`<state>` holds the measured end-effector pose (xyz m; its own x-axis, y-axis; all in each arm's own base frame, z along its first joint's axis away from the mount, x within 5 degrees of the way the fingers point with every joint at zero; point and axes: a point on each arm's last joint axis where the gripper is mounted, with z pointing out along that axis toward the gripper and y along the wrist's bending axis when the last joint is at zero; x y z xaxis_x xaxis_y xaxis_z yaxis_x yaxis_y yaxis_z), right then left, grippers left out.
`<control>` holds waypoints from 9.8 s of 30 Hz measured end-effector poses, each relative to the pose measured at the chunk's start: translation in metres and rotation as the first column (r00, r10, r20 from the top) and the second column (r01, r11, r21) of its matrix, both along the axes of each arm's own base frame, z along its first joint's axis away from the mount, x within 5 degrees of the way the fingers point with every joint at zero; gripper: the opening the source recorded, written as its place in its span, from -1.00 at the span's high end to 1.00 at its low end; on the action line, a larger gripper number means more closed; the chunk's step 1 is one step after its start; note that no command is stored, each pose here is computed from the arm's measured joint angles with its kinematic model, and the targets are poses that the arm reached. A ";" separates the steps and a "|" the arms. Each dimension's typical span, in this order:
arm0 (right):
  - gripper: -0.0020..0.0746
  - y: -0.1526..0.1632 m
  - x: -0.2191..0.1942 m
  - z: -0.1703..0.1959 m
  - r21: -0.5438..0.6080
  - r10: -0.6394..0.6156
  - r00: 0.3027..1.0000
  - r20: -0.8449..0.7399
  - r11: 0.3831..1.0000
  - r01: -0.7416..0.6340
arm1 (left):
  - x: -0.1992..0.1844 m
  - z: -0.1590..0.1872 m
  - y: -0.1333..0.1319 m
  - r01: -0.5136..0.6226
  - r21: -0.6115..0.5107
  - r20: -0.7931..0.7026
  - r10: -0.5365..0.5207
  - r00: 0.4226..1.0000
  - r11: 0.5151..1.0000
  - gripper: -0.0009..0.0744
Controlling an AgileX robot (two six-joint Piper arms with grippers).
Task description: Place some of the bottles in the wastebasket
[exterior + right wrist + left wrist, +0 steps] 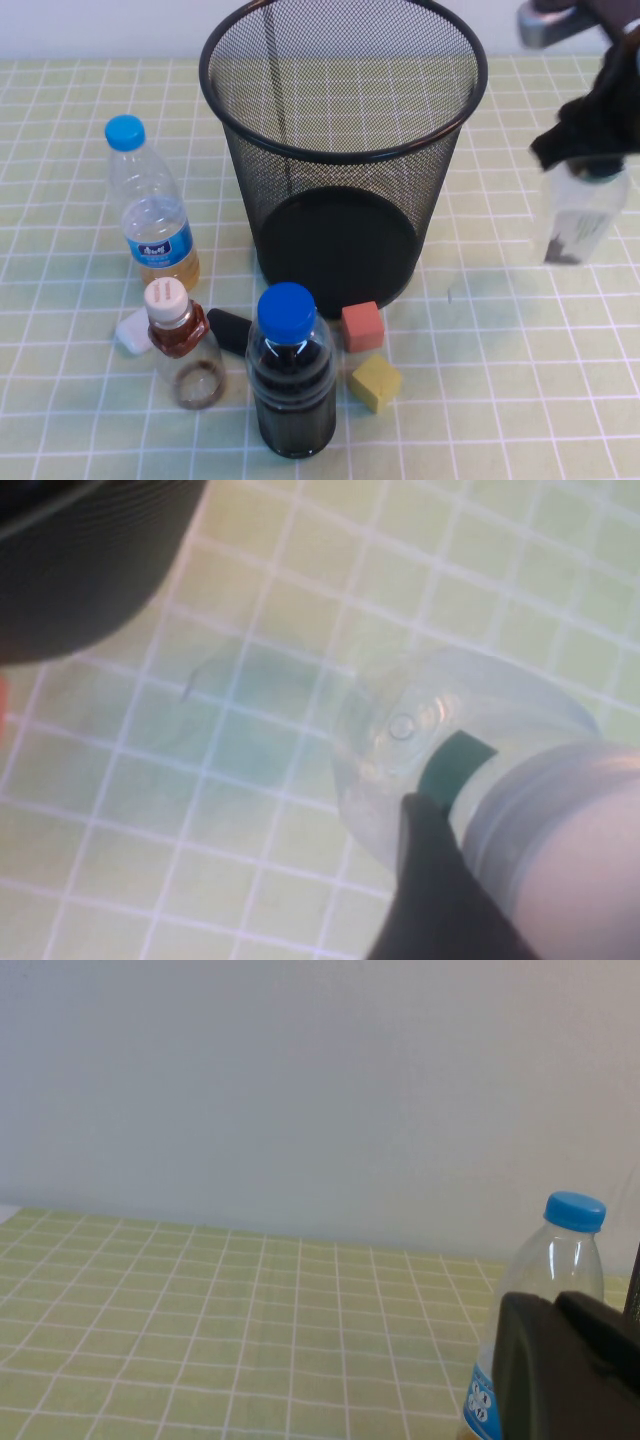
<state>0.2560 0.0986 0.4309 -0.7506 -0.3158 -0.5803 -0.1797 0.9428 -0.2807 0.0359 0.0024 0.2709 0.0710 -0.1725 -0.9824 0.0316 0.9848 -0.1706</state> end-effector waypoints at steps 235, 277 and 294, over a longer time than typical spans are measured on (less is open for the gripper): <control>0.97 -0.055 -0.154 -0.113 0.305 0.183 0.899 0.399 0.898 -0.318 | 0.301 0.135 -0.176 0.585 -0.111 -0.791 -0.428 0.437 0.803 -0.16; 0.97 -0.051 -0.149 -0.169 0.241 0.243 0.866 0.437 0.896 -0.373 | 0.059 0.072 -0.057 0.549 0.069 -0.597 -0.406 0.692 0.833 0.98; 0.97 -0.051 -0.149 -0.169 0.239 0.244 0.865 0.437 0.896 -0.373 | 0.044 0.045 -0.048 0.508 0.055 -0.457 -0.431 0.778 0.859 0.98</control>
